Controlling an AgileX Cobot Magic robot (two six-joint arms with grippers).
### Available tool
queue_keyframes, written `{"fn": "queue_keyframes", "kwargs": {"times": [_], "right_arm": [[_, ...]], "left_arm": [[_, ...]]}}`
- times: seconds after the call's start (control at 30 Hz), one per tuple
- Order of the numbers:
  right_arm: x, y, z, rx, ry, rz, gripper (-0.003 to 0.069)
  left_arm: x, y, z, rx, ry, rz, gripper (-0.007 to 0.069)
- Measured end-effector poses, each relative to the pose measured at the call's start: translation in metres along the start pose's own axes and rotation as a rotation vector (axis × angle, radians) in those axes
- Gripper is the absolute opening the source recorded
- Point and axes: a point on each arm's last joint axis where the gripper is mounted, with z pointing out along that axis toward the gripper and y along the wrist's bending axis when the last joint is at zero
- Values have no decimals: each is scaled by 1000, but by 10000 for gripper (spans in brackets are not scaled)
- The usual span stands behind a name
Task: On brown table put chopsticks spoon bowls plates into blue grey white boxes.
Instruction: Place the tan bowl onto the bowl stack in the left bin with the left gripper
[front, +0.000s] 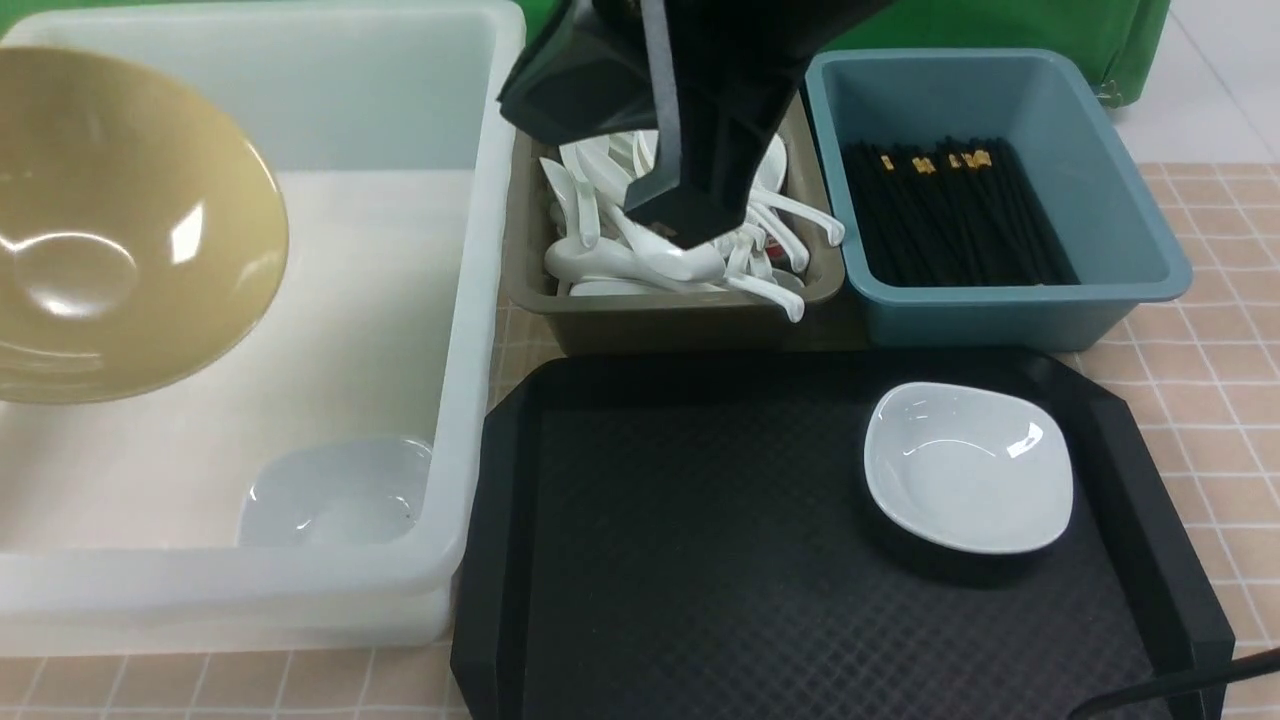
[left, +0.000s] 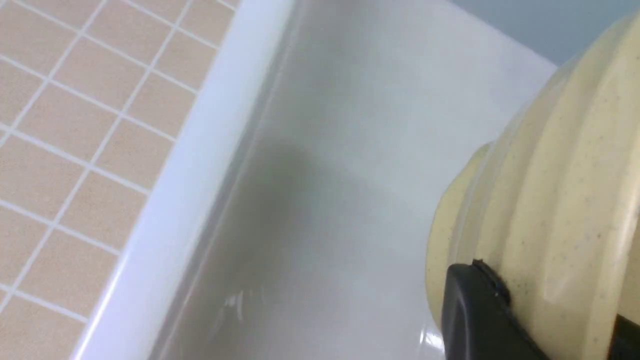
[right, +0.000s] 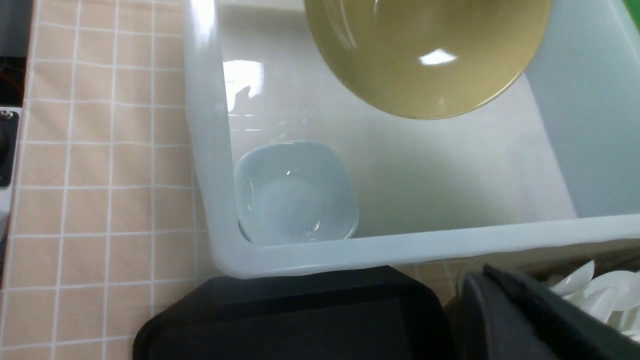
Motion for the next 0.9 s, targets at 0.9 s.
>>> {"fn": "queue_keyframes", "kwargs": {"times": [0.9], "right_arm": [[6,-5,17,12,55,-15,43]], "left_arm": [[7,39,76,29,118,2,302]]}}
